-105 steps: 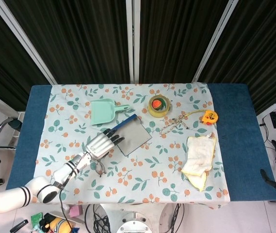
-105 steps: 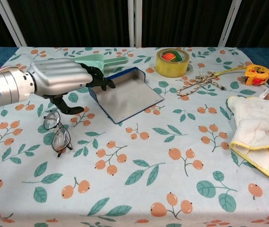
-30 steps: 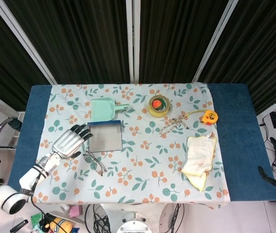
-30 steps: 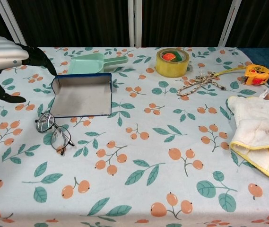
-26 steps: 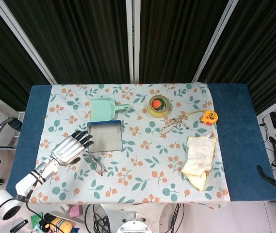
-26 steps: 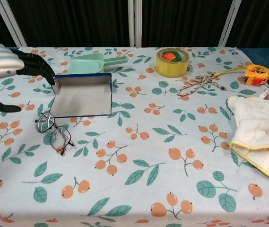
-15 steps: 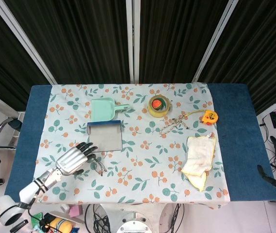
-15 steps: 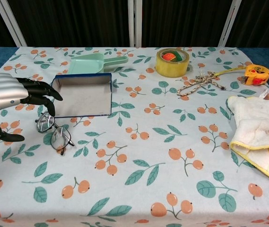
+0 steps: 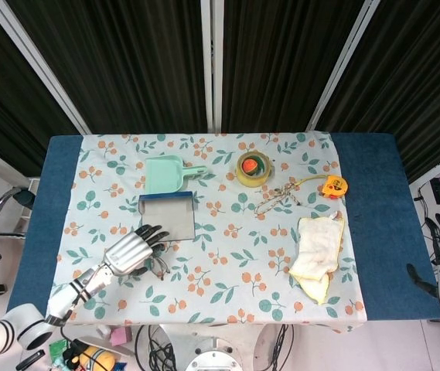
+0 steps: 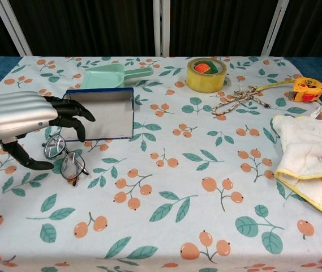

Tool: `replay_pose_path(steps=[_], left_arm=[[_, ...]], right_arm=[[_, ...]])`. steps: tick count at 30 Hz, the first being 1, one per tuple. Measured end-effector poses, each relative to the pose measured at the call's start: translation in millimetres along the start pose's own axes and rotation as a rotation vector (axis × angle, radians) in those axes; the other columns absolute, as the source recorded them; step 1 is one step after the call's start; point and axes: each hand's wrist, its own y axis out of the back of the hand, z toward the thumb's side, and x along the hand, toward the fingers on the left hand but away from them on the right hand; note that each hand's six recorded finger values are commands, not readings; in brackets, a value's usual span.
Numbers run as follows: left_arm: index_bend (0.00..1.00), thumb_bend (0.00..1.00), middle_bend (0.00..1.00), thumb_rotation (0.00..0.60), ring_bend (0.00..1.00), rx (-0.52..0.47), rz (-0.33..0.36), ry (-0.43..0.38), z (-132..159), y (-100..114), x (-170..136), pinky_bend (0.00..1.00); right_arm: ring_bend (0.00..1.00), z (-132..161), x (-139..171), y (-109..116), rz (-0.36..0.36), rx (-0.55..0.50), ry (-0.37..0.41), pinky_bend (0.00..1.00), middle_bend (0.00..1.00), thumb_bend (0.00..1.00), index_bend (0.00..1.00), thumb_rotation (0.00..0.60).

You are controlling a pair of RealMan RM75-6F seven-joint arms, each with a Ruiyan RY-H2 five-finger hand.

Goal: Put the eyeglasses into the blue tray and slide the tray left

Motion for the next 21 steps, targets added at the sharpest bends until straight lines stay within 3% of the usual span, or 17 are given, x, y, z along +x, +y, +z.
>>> replay_pose_path(steps=[21], left_arm=[[0.47,0.27,0.12,0.6,0.08,-0.006,-0.008,0.024,-6,-4,12,0.17]], right_arm=[[0.0,-3,2,-6,0.037,0.015,-0.001,0.0,0.0,0.18,0.0,0.6]])
